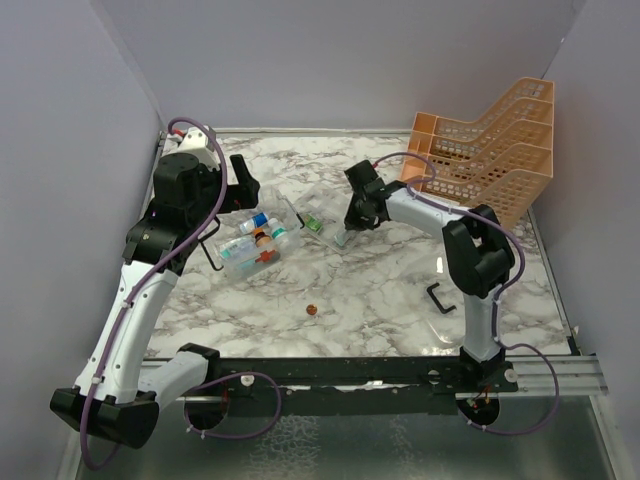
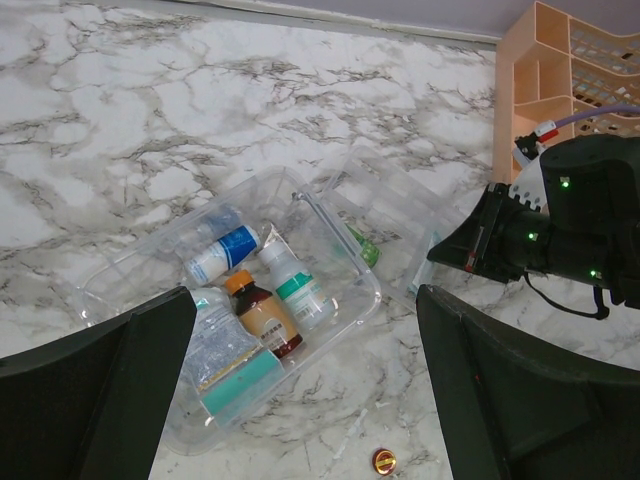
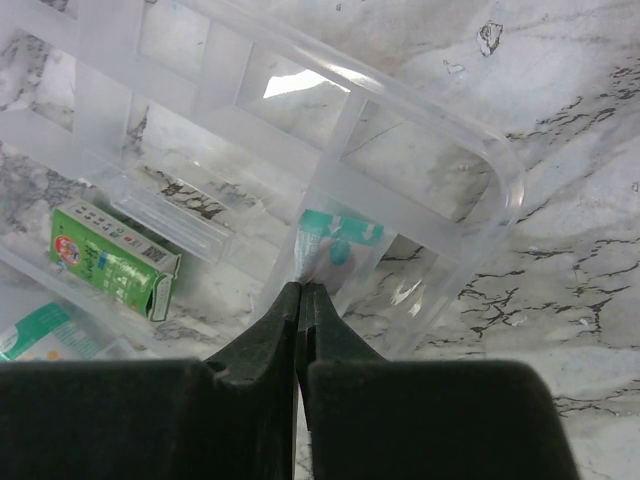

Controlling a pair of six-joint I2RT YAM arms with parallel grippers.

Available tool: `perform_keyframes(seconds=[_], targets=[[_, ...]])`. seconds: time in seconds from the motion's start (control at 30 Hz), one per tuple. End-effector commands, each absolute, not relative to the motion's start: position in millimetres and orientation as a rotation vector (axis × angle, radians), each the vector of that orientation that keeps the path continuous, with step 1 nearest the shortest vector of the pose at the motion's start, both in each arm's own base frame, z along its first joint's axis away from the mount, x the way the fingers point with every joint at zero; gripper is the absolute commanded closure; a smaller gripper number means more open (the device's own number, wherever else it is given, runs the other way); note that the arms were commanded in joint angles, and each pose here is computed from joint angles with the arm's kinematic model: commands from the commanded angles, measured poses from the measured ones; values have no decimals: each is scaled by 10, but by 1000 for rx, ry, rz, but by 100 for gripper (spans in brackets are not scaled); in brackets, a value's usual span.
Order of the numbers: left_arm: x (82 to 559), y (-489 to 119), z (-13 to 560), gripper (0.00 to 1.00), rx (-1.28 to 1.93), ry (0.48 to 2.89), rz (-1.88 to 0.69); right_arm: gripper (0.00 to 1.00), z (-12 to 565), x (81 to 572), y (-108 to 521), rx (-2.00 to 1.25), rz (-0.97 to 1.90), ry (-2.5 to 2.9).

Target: Organize the medicine kit

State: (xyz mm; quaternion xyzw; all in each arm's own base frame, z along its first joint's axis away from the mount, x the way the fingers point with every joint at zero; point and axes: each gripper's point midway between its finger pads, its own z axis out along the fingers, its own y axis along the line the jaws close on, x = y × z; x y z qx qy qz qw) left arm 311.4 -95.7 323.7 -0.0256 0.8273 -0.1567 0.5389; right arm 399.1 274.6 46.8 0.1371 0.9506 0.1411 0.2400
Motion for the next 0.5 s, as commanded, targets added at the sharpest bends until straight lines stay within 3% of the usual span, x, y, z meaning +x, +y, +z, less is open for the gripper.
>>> perform_keyframes(seconds=[0.0, 0.13, 0.47], targets=[[3108, -982, 3232, 4, -47, 1967, -382, 99, 398, 4064, 2725, 347, 322, 2594], [3106, -976, 3226, 4, -47, 1968, -379, 96, 395, 4082, 2706, 323, 296, 2584], [3102, -965, 3247, 4, -45, 1961, -372, 71, 596, 4045, 2768, 217, 337, 2565]])
